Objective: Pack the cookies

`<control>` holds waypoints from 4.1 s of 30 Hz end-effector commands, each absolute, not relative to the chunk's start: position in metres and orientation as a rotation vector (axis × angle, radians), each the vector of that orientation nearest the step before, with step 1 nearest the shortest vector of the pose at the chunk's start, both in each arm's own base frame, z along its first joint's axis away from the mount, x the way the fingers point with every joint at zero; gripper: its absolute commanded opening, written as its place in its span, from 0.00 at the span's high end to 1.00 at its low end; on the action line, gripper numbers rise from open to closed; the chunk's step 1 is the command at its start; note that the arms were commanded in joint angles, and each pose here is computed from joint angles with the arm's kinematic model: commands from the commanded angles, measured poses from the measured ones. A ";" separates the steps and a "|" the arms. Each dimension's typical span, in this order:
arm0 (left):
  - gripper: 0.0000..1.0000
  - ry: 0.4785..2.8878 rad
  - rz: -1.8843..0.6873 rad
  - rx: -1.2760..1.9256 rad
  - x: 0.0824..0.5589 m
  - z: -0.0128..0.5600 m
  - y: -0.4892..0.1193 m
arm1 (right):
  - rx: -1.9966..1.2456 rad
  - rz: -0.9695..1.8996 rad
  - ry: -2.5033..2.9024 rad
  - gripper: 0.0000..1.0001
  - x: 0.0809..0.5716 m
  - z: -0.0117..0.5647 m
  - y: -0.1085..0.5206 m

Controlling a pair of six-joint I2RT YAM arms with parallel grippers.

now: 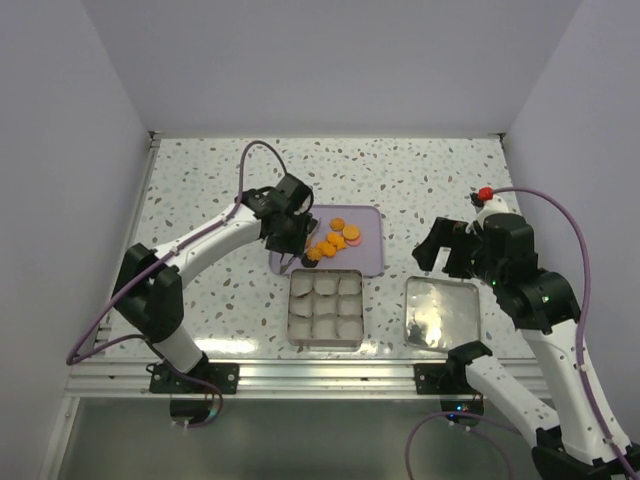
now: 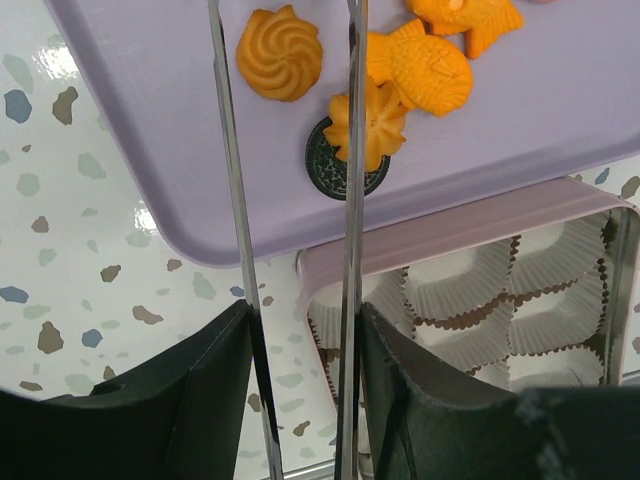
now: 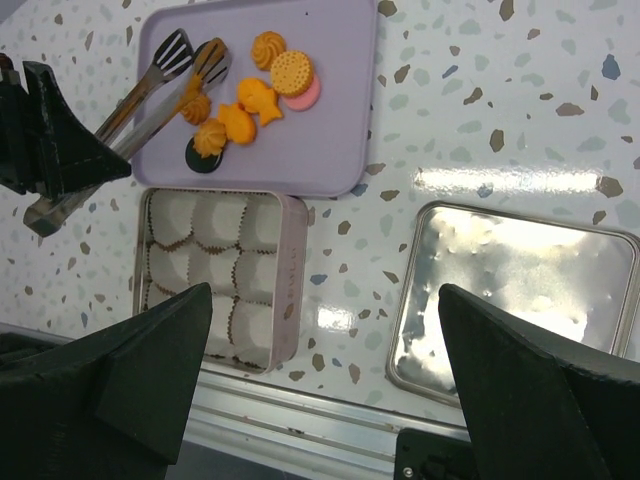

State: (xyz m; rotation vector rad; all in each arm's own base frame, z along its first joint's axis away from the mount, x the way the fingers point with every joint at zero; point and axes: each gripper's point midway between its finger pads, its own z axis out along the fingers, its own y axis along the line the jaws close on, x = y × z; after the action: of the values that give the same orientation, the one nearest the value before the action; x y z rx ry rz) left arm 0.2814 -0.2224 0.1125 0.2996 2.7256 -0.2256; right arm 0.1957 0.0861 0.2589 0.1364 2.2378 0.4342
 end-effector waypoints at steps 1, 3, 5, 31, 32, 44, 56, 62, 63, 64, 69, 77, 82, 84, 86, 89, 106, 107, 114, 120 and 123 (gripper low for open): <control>0.51 2.704 -0.226 0.273 0.290 0.119 -0.228 | 0.105 0.406 2.200 0.01 0.201 0.271 0.085; 0.54 2.702 -0.233 0.280 0.291 0.119 -0.230 | 0.101 0.406 2.200 0.01 0.201 0.271 0.085; 0.60 2.703 -0.233 0.283 0.292 0.120 -0.231 | 0.096 0.404 2.200 0.01 0.201 0.271 0.086; 0.74 2.571 -0.568 0.537 0.200 0.232 -0.238 | 0.098 0.470 2.188 0.01 0.195 0.278 0.094; 0.74 2.556 -0.596 0.568 0.186 0.235 -0.241 | 0.099 0.472 2.185 0.01 0.195 0.279 0.094; 0.78 2.608 -0.612 0.556 0.132 0.208 -0.240 | 0.113 0.474 2.203 0.01 0.181 0.268 0.090; 0.66 2.624 -0.500 0.498 0.144 0.187 -0.239 | 0.092 0.460 2.204 0.01 0.176 0.266 0.087; 0.61 2.616 -0.493 0.492 0.149 0.189 -0.243 | 0.073 0.439 2.198 0.01 0.178 0.267 0.086; 0.59 2.621 -0.487 0.491 0.149 0.188 -0.243 | 0.069 0.439 2.197 0.01 0.178 0.268 0.087; 0.59 2.619 -0.487 0.492 0.150 0.189 -0.244 | 0.069 0.436 2.198 0.01 0.178 0.267 0.086; 0.53 2.617 -0.499 0.502 0.151 0.192 -0.248 | 0.065 0.430 2.194 0.01 0.180 0.267 0.087; 0.50 2.606 -0.506 0.517 0.152 0.201 -0.250 | 0.066 0.421 2.194 0.01 0.180 0.264 0.085; 0.50 2.600 -0.476 0.489 0.155 0.208 -0.245 | 0.068 0.417 2.191 0.01 0.180 0.265 0.085; 0.50 2.576 -0.458 0.462 0.161 0.217 -0.244 | 0.067 0.417 2.193 0.01 0.180 0.264 0.085; 0.50 2.564 -0.436 0.443 0.165 0.223 -0.242 | 0.068 0.418 2.195 0.01 0.180 0.264 0.085; 0.50 2.558 -0.380 0.419 0.171 0.228 -0.236 | 0.069 0.421 2.198 0.01 0.180 0.263 0.086; 0.47 2.592 -0.181 0.210 0.241 0.203 -0.212 | 0.069 0.447 2.222 0.01 0.181 0.257 0.091; 0.46 2.601 -0.170 0.214 0.243 0.198 -0.214 | 0.069 0.450 2.224 0.01 0.181 0.257 0.092; 0.45 2.621 -0.142 0.211 0.258 0.179 -0.223 | 0.067 0.447 2.229 0.01 0.181 0.255 0.092; 0.45 2.639 -0.112 0.207 0.266 0.168 -0.225 | 0.068 0.446 2.240 0.01 0.182 0.253 0.093; 0.45 2.656 -0.105 0.212 0.267 0.160 -0.226 | 0.065 0.447 2.243 0.01 0.181 0.251 0.093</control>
State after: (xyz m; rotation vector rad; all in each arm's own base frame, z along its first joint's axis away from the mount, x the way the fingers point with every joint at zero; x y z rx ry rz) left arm 0.2495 -0.2184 0.1489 0.2236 2.7219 -0.0723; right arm 0.1792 0.0886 0.2520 0.0783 2.2445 0.4291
